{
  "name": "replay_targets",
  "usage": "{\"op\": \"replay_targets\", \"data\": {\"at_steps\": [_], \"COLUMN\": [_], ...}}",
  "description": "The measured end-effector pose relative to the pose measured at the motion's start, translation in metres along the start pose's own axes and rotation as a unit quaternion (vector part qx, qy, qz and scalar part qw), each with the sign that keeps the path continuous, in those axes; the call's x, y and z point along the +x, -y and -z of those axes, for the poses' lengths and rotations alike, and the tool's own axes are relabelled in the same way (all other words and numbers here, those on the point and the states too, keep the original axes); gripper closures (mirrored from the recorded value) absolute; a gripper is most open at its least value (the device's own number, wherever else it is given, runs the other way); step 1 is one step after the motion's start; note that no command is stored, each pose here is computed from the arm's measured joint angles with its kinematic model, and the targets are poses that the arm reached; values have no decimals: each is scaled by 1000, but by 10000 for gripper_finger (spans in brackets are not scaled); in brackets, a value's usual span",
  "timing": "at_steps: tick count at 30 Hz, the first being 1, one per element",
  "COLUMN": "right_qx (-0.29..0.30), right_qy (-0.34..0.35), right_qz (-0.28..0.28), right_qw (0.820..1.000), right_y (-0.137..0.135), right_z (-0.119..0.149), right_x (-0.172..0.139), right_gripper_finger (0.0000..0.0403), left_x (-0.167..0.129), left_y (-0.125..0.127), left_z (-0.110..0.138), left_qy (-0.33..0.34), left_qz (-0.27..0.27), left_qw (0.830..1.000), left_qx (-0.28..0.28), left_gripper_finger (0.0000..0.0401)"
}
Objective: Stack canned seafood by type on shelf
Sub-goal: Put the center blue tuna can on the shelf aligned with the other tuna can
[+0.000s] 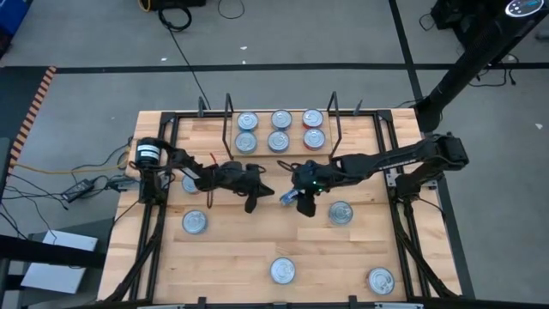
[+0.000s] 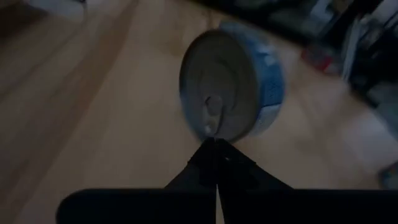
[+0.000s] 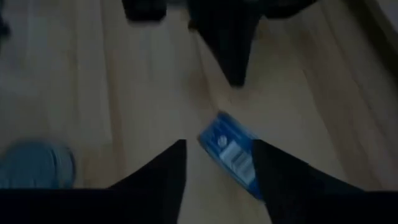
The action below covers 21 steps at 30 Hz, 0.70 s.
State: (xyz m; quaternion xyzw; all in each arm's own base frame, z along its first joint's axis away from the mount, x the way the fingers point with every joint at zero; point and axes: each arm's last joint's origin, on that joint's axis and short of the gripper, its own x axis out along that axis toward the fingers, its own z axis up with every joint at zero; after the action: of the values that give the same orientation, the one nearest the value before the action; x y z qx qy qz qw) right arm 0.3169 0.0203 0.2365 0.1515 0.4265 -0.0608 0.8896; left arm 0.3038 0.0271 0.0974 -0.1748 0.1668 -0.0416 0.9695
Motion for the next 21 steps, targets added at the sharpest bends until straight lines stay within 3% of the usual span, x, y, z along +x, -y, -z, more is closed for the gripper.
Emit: {"op": "replay_targets", "data": {"at_steps": [9,15,21], "right_qx": [-159,-238,-278], "right_qy": [-93,-157,-217], "right_qz": [16,17,18], "right_qw": [983,958,935], "right_y": [-11,-16,-15], "right_z": [-28,-39,-37], "right_x": [-5,17,42], "right_gripper_finger": [136,123,121], "left_x": [-17,-18,-18], "left_y": [2,1,1], "left_z": [11,13,13], "left_qy": [31,30,30], "left_qz": [1,-3,-4], "left_qw": [998,998,998], "left_qx": [-46,-55,-55], "left_gripper_finger": [399,398,398]}}
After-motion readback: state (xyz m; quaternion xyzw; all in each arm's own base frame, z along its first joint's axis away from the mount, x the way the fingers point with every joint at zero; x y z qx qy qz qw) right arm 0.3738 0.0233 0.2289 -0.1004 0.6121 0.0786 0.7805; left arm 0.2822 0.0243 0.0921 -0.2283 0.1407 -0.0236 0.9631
